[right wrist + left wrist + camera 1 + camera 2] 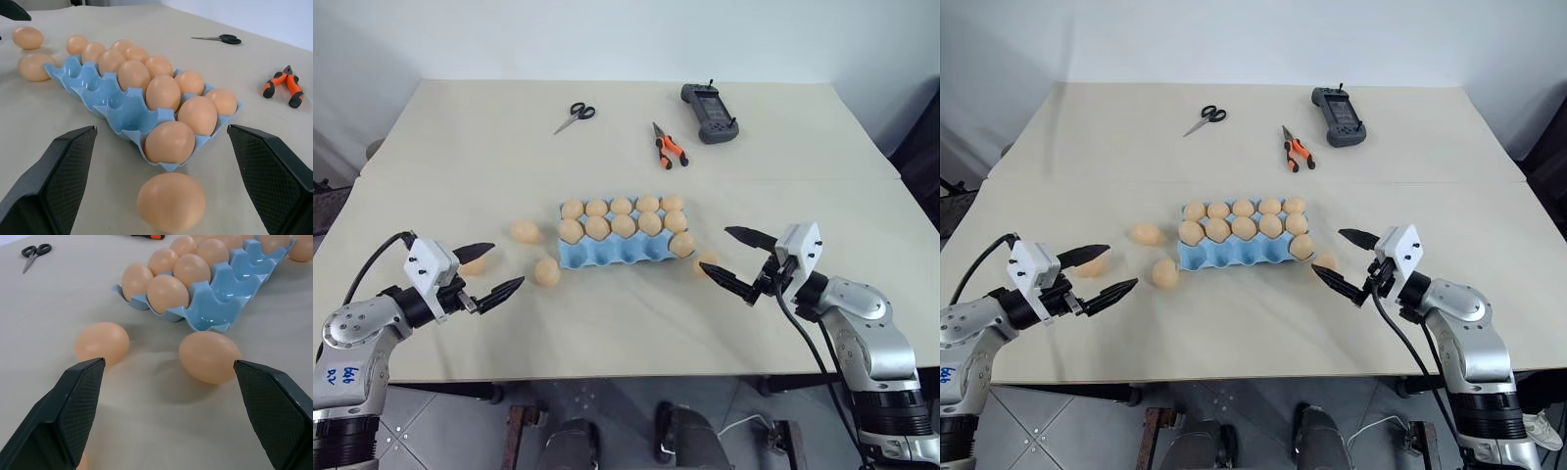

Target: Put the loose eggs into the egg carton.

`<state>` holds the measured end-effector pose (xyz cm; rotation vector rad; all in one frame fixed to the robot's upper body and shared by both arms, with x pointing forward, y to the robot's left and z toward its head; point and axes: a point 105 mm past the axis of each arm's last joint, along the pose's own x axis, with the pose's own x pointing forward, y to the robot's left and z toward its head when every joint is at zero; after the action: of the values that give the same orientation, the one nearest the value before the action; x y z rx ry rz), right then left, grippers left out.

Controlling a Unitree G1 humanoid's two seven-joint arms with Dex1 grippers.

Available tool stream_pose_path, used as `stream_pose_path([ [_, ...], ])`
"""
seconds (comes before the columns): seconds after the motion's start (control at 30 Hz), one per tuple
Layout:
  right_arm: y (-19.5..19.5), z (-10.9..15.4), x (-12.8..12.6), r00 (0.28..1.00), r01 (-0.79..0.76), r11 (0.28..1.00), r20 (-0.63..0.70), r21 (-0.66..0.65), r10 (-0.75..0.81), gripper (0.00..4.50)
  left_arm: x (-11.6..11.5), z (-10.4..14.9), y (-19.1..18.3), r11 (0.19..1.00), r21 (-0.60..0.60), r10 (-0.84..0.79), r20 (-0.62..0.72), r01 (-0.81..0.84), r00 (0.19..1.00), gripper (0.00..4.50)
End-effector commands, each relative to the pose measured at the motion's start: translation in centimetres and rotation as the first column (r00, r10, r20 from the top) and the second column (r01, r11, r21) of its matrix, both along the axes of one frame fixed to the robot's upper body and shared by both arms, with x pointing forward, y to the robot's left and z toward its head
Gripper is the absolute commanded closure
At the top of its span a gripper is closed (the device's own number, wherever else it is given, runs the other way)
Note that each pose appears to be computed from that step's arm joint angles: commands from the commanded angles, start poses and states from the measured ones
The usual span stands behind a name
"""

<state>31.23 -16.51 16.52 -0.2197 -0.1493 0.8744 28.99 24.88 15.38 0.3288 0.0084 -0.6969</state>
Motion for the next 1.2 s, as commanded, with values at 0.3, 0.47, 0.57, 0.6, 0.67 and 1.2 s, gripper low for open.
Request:
stream_pose_path([
  [0.3,-1.1,1.0,-0.6,0.999,0.037,0.999,0.031,0.003,-0.037,0.0,-0.6,1.9,-3.0,0.99,-0.024,-0.141,0.035,0.142,0.989,0.02],
  [0.47,-4.4,0.3,-2.1,0.99,0.138,0.99,-0.001,-0.035,-0.139,0.0,-0.9,1.6,-6.9,0.938,0.024,-0.347,0.013,0.346,0.938,0.02],
  [0.57,-6.5,-0.8,-3.5,0.978,0.205,0.977,-0.035,-0.056,-0.207,0.0,-1.1,1.4,-9.0,0.89,0.026,-0.455,-0.007,0.455,0.891,0.02],
  [0.6,-6.7,-1.0,-3.7,0.975,0.214,0.975,-0.042,-0.059,-0.217,0.0,-1.1,1.3,-9.2,0.881,0.022,-0.472,-0.013,0.472,0.882,0.02],
  [0.67,-6.9,-1.3,-3.9,0.973,0.22,0.973,-0.051,-0.065,-0.223,0.0,-1.1,1.2,-9.7,0.865,0.021,-0.501,-0.021,0.501,0.865,0.02],
  [1.2,-1.5,-4.2,2.0,0.973,0.072,0.987,-0.206,-0.141,-0.1,0.0,-1.7,0.8,-10.2,0.849,0.009,-0.528,-0.045,0.529,0.848,0.02],
])
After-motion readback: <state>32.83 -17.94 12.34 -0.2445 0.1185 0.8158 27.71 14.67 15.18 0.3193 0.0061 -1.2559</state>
